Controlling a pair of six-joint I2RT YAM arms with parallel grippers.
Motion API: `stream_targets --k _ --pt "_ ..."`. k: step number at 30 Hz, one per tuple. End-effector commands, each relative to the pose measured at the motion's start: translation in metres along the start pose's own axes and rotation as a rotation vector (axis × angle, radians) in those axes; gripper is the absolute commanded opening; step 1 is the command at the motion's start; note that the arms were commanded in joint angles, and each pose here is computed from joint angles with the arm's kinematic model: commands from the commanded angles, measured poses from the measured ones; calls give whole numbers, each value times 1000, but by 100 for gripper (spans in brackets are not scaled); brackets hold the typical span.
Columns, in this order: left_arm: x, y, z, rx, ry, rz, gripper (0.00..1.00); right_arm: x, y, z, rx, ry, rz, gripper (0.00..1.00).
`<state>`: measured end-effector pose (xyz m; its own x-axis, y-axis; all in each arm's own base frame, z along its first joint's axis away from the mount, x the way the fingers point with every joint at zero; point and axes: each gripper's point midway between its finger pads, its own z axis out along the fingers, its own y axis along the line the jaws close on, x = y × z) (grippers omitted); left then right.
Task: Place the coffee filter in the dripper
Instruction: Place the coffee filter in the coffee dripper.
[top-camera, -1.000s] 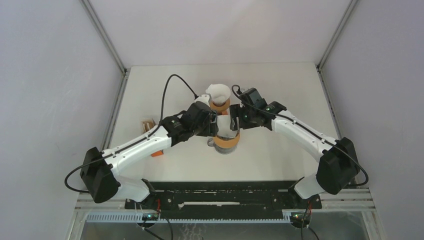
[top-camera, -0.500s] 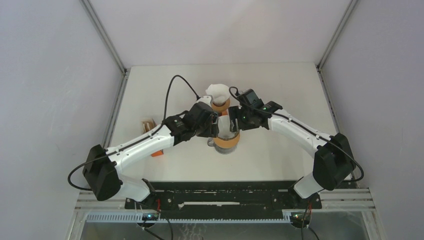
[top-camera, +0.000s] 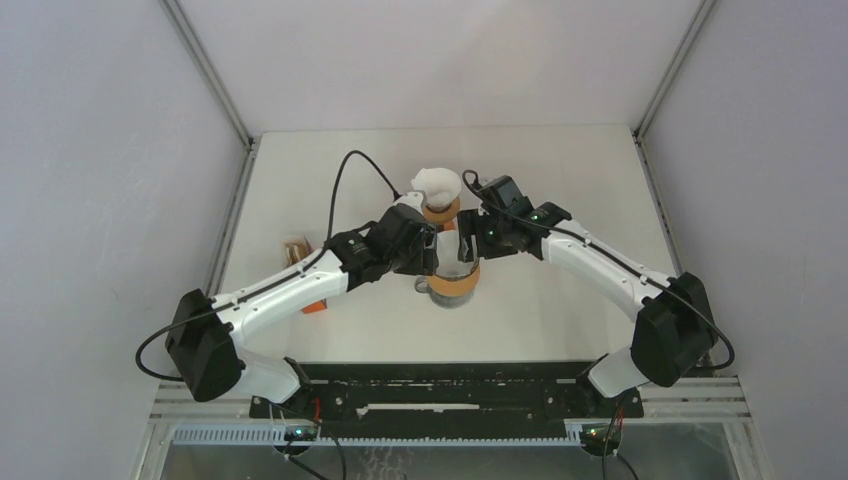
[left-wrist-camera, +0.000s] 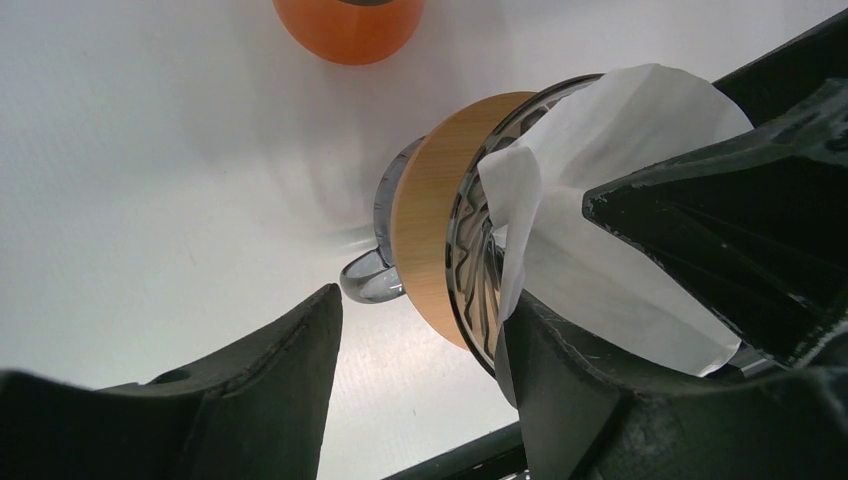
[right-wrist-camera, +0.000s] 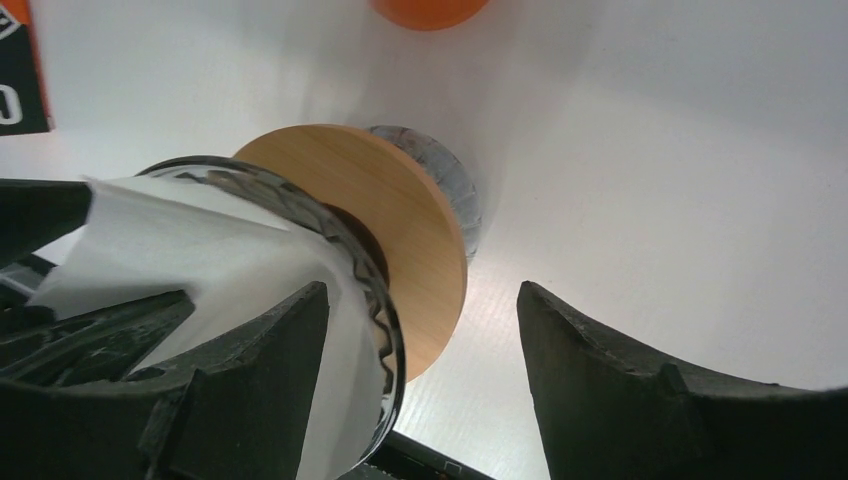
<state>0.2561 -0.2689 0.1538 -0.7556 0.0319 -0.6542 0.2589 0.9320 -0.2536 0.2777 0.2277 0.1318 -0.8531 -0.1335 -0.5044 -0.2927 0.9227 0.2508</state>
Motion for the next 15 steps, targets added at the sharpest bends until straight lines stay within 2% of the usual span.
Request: stream_targets --k 1,15 --pt "-3 -2 0 20 -3 10 65 -24 15 -18 -80 -94 -11 78" --pt "-4 -3 1 19 -4 11 65 -19 4 -8 -119 -86 50 78"
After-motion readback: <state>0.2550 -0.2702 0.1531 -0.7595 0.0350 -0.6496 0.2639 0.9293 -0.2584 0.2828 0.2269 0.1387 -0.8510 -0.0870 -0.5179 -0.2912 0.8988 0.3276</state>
